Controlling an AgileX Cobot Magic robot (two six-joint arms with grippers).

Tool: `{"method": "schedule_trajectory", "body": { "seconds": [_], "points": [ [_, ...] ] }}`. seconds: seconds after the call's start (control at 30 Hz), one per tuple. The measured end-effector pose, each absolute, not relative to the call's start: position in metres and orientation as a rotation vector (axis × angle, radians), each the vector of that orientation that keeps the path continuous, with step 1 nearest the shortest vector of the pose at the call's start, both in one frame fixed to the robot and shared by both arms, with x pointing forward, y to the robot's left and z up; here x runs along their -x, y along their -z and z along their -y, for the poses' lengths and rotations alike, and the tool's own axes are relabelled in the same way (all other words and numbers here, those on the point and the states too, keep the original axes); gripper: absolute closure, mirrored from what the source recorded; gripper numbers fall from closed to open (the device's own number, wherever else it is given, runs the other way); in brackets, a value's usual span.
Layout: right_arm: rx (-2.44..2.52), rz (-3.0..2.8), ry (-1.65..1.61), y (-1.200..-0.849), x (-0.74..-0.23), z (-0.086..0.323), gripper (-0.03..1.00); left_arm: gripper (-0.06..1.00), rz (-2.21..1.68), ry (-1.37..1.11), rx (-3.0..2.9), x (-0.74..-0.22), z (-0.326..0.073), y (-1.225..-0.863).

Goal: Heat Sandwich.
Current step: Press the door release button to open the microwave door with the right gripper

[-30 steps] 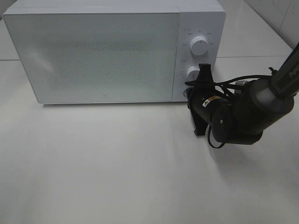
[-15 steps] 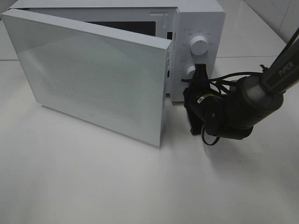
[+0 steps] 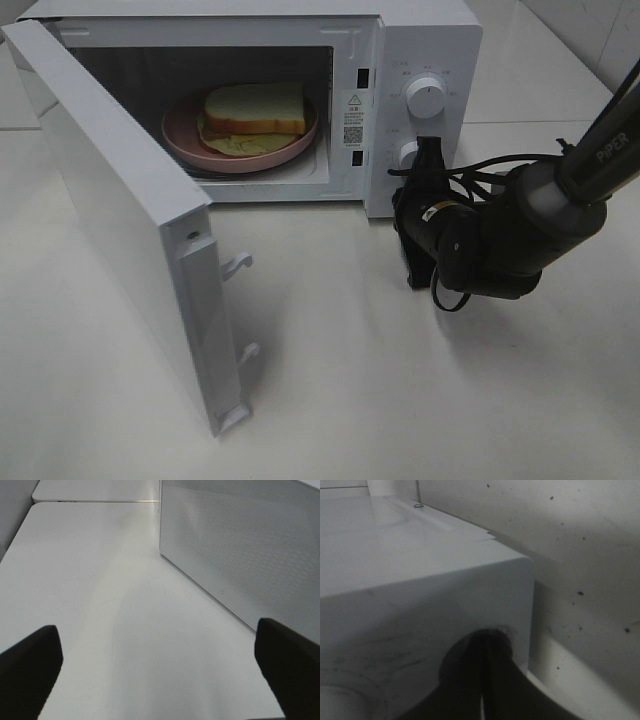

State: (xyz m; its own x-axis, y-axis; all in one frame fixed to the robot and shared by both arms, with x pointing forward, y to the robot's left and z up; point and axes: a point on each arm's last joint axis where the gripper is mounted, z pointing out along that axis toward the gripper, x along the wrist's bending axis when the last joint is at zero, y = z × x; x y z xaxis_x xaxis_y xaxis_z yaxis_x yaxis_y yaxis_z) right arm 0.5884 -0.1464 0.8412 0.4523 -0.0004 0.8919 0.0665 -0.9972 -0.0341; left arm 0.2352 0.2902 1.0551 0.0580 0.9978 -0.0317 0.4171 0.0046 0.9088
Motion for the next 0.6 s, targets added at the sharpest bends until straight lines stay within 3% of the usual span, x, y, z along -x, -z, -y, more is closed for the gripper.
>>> {"method": "schedule_trajectory", "body": {
  "seconds": [0.6],
  "points": [
    [2.639,0.060,1.570,-0.8405,-0.5881,0.1461,0.96,-0.04,-1.475,-0.913,-1.532,-0.2352,-0.2902,-1.0551]
  ]
}}
